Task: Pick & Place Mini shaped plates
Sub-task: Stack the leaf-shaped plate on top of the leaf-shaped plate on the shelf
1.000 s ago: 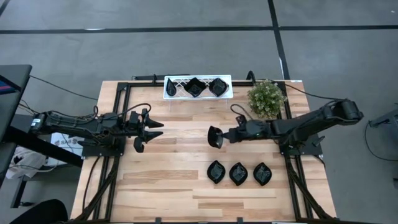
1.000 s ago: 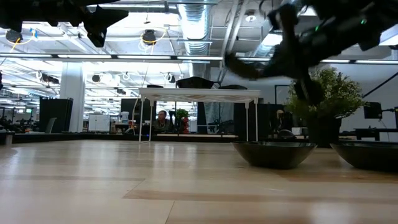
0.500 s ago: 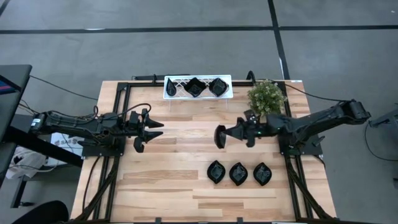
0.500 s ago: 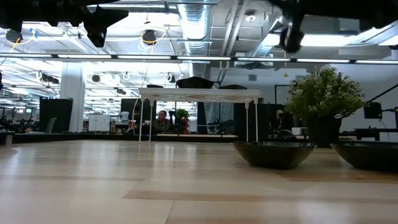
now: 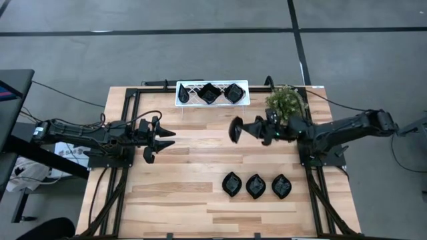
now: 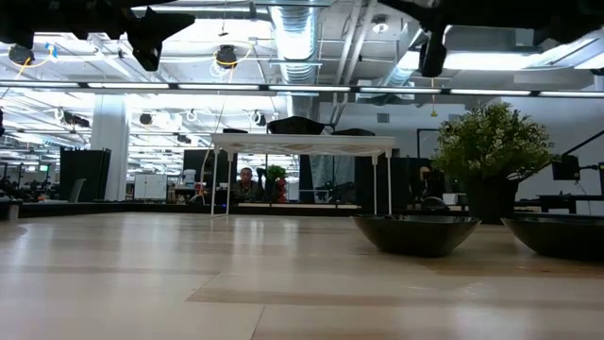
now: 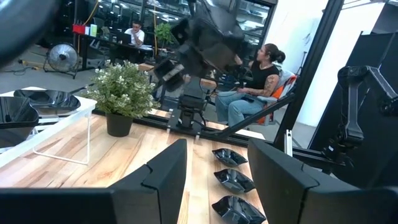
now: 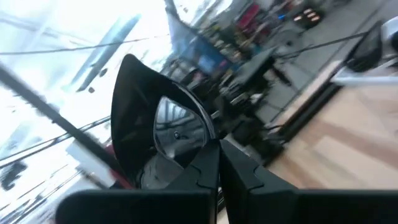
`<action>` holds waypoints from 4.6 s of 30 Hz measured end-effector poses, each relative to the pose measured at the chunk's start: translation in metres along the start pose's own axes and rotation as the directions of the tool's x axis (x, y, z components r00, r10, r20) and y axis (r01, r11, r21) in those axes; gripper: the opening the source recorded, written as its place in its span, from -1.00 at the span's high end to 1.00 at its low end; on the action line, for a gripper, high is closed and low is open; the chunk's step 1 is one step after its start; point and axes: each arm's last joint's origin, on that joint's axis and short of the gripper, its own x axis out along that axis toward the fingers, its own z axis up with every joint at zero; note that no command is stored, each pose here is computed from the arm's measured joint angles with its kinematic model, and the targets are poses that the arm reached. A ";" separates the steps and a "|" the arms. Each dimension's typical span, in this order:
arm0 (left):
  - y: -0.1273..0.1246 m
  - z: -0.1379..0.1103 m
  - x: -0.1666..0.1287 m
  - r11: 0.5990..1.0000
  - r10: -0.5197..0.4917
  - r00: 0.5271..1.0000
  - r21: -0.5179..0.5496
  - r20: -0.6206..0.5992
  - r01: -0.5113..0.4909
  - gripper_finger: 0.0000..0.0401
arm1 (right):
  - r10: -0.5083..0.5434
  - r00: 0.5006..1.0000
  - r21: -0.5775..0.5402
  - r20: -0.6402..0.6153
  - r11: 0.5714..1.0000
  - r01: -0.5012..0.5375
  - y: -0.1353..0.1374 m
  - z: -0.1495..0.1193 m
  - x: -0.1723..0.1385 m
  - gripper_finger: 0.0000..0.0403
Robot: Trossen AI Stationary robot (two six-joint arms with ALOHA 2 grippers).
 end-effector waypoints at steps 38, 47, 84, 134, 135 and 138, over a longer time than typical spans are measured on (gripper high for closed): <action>0.000 0.002 0.000 1.000 -0.003 1.000 -0.002 0.016 0.003 0.14 | -0.727 0.680 0.317 0.099 0.670 0.671 -0.018 0.102 0.044 1.00; 0.000 0.002 0.000 1.000 -0.005 1.000 -0.010 0.024 0.005 0.14 | -0.782 0.624 0.412 0.016 0.573 0.708 -0.054 0.110 0.049 1.00; -0.001 0.004 0.000 1.000 -0.007 0.999 -0.002 0.037 0.007 0.14 | -0.876 0.419 0.424 -0.240 0.293 0.857 -0.098 0.122 0.067 1.00; -0.001 0.004 0.000 1.000 -0.008 0.999 -0.003 0.037 0.008 0.14 | -0.705 0.669 0.149 -0.238 0.654 0.742 -0.018 0.132 0.040 0.72; -0.001 0.004 0.000 1.000 -0.008 0.999 -0.003 0.037 0.008 0.14 | -0.684 0.681 0.125 -0.260 0.676 0.726 -0.014 0.129 0.040 0.72; -0.001 0.004 0.000 1.000 -0.008 0.999 -0.003 0.037 0.008 0.14 | -0.636 0.697 0.052 -0.332 0.725 0.686 -0.001 0.119 0.039 0.72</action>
